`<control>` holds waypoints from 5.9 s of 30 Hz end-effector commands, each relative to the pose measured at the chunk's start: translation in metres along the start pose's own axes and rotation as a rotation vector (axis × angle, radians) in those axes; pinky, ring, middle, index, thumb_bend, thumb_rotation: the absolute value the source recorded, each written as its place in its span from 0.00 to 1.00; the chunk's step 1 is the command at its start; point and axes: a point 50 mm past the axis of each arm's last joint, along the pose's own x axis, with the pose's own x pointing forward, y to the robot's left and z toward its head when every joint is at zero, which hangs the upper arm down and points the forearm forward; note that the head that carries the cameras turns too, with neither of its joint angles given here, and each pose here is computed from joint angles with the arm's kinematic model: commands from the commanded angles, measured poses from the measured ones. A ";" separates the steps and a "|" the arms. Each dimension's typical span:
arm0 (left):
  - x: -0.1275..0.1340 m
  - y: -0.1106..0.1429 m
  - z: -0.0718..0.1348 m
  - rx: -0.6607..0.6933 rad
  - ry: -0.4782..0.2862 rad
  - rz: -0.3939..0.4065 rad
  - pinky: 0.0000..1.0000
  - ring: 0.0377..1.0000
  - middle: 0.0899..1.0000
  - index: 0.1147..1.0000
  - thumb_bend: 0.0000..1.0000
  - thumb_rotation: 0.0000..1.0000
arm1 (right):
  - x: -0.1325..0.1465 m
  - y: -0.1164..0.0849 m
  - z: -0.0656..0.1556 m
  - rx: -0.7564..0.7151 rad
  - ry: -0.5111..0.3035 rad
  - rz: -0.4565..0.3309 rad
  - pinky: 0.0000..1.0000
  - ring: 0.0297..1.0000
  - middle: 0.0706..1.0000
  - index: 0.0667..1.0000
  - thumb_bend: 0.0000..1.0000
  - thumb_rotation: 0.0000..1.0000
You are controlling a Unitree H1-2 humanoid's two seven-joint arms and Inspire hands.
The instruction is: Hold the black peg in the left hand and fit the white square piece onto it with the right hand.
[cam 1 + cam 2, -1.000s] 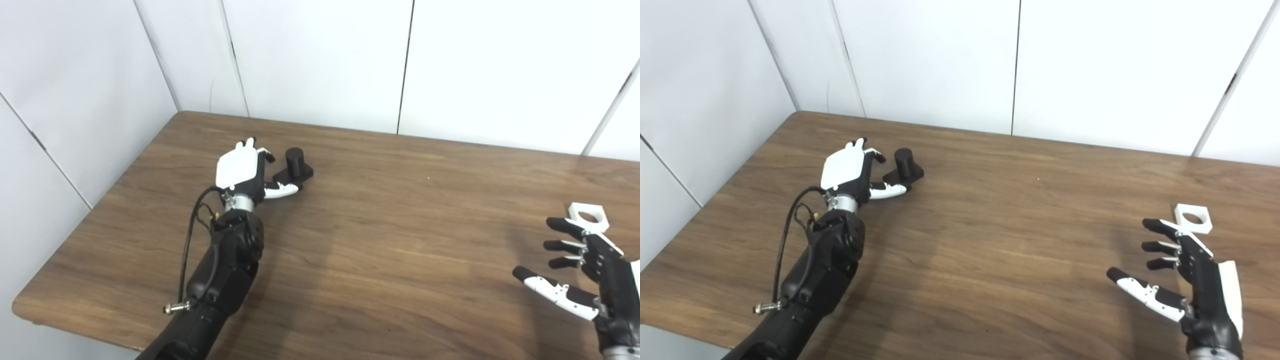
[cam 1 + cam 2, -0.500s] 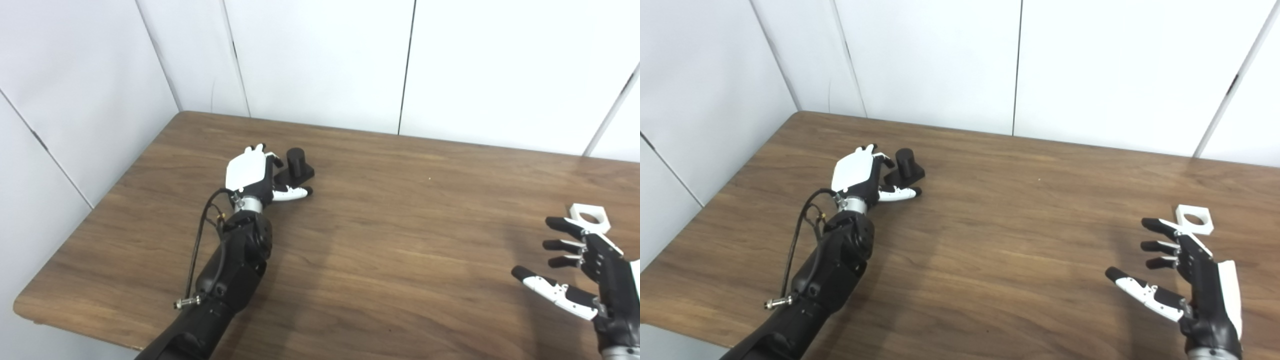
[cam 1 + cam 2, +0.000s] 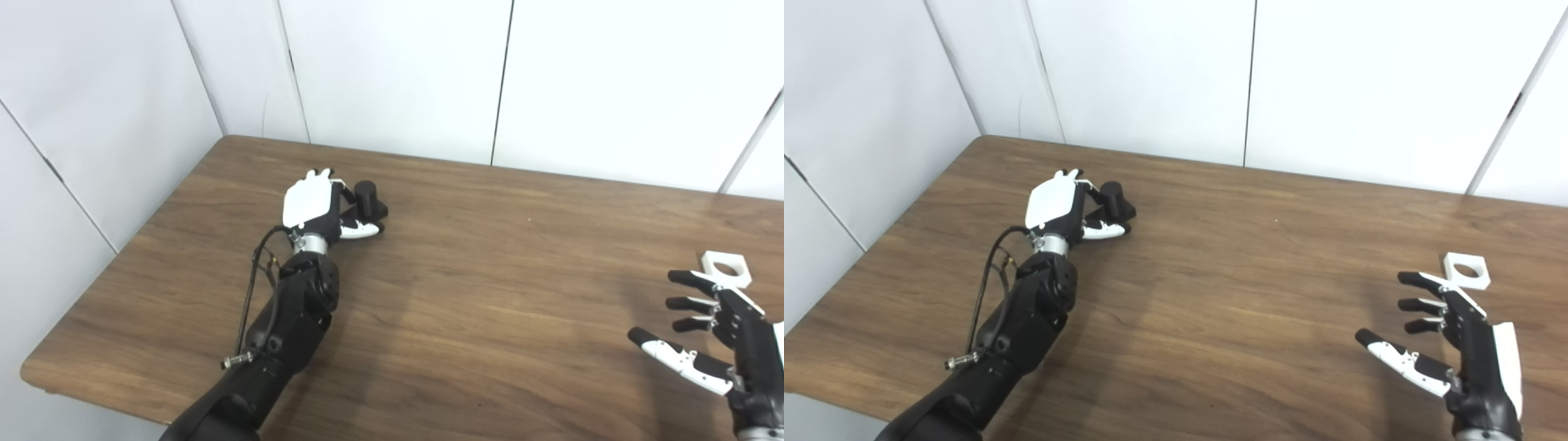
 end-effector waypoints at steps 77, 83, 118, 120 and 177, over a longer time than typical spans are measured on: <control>-0.100 -0.034 0.083 -0.266 -0.909 -0.592 1.00 1.00 0.97 0.43 0.52 0.08 | 0.001 -0.003 -0.003 -0.022 -0.129 -0.016 0.52 0.67 0.78 0.71 0.54 0.07; -0.109 -0.044 0.088 -0.269 -0.932 -0.622 1.00 1.00 0.97 0.43 0.52 0.08 | 0.001 -0.002 -0.004 -0.026 -0.132 -0.018 0.52 0.66 0.78 0.72 0.54 0.09; -0.097 -0.021 0.030 -0.309 -0.945 -0.698 1.00 1.00 0.93 0.43 0.52 0.06 | 0.009 0.051 -0.006 -0.028 -0.147 -0.113 0.56 0.67 0.78 0.70 0.58 0.26; -0.098 -0.022 0.029 -0.312 -0.944 -0.701 1.00 1.00 0.93 0.43 0.52 0.06 | 0.017 0.042 -0.003 -0.047 -0.174 -0.119 0.55 0.65 0.77 0.71 0.58 0.23; -0.107 -0.022 0.016 -0.284 -0.903 -0.700 0.99 0.99 0.93 0.43 0.52 0.06 | 0.254 -0.131 0.049 -1.081 0.210 0.563 0.99 1.00 1.00 0.84 0.99 0.31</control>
